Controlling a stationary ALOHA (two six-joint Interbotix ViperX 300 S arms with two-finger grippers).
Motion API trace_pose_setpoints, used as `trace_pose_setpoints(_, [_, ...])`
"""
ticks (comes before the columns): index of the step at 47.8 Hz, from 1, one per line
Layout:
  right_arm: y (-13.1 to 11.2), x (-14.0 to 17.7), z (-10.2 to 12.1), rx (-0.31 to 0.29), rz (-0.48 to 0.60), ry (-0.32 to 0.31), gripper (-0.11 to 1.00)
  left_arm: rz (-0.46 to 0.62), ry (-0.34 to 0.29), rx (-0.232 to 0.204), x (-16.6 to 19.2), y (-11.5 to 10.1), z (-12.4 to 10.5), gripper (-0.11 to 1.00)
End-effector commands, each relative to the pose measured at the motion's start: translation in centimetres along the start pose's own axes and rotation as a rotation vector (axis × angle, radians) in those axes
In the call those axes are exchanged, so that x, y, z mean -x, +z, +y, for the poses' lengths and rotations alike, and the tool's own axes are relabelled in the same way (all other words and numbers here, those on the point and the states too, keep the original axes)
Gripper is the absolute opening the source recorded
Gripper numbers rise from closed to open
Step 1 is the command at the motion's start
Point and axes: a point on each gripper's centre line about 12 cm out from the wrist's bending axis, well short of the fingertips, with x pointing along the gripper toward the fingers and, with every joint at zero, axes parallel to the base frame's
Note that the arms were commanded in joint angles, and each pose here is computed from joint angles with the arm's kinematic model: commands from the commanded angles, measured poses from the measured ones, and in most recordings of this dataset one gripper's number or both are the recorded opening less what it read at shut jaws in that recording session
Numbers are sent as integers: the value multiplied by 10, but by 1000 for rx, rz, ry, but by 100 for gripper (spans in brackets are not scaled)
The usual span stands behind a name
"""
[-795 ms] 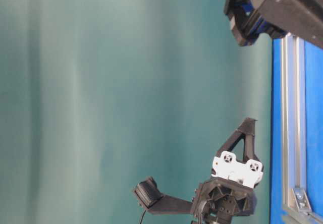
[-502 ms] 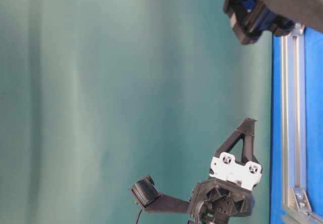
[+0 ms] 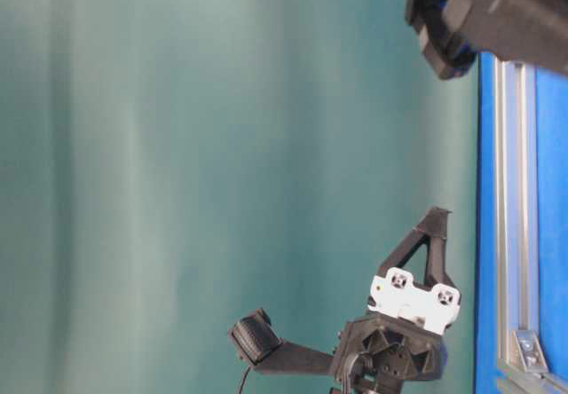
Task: Insert the wire through the string loop located on the right side.
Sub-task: 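Move the right gripper down to the black USB cable near its plug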
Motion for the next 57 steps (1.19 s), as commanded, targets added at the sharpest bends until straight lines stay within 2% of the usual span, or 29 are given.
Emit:
trace_pose_setpoints(1, [15,0,6,-5,-43,12,46,-44,-4,-1,1,15,-1,0])
trace_pose_setpoints(6, [14,0,9,-13,-37,16,77,-44,-4,0,1,15,-1,0])
trace_pose_setpoints(10, [14,0,8,-31,-35,6,92,-44,-4,0,1,15,-1,0])
trace_pose_setpoints(14, [13,-1,7,-47,-24,-7,86,-46,-4,0,0,16,-1,0])
trace_pose_setpoints(22, [3,-11,8,-80,12,-23,88,-47,-4,0,0,16,-1,0])
trace_pose_setpoints(41, [-42,-38,8,-131,130,-59,88,-44,-3,2,1,15,0,0])
trace_pose_setpoints(57, [-48,-41,8,-144,139,-70,87,-43,-3,2,1,14,0,0])
